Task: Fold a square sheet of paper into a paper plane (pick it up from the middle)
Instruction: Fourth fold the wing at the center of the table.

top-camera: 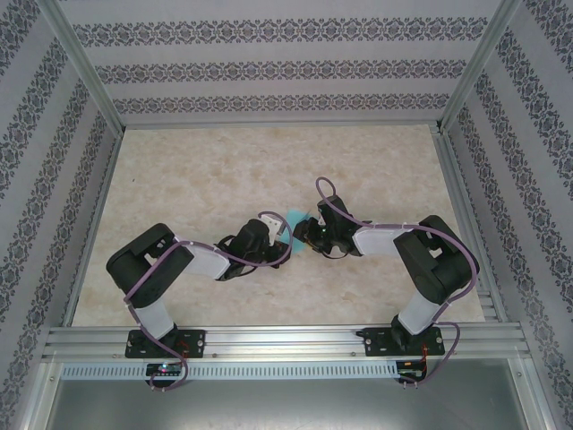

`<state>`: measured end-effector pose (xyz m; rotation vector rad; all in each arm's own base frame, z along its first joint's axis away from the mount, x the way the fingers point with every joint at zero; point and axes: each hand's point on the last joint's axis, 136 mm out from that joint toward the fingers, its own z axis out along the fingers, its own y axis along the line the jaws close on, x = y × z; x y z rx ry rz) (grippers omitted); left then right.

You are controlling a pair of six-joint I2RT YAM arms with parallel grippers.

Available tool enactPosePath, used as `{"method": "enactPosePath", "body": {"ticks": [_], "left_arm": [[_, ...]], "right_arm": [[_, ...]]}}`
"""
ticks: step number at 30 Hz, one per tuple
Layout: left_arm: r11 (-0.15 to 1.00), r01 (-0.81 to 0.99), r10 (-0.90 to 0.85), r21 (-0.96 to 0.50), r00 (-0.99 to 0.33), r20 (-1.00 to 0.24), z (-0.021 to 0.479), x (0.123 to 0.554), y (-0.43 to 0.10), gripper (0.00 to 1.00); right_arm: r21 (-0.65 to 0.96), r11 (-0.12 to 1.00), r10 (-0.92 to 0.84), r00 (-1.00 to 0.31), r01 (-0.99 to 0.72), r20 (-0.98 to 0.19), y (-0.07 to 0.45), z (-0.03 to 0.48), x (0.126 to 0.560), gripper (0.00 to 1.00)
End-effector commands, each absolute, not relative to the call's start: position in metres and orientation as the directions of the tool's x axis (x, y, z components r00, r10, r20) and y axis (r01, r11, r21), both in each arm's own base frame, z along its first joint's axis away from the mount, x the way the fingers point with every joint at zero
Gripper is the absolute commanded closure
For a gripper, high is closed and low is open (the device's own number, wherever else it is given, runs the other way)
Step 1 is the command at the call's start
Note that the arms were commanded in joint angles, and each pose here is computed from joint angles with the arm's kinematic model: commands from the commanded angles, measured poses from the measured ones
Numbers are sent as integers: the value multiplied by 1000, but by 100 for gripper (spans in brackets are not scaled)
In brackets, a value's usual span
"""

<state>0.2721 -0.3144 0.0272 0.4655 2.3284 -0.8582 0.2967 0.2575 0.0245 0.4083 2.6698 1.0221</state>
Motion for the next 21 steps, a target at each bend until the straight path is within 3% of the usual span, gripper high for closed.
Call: {"method": "enactPosePath", "body": {"ticks": [1,5,12,21], "left_arm": [[715,521,126,-467,-752,-647,31,274,-320,77],[732,509,111,-453,-745,-658,40,276,-313,75],[769,465,71,-439,-744,-664,61,279,-296,60],[768,422,14,-482,-763,-646,72,280,-293,50]], "right_arm": [[678,716,345,-928,166,-138,260,23,301,59],[665,727,344,-928,169,-140,258,21,300,58],[619,761,351,-925,194,-142,251,14,299,55],[550,799,366,-923,244,-122,245,2,296,49]]}}
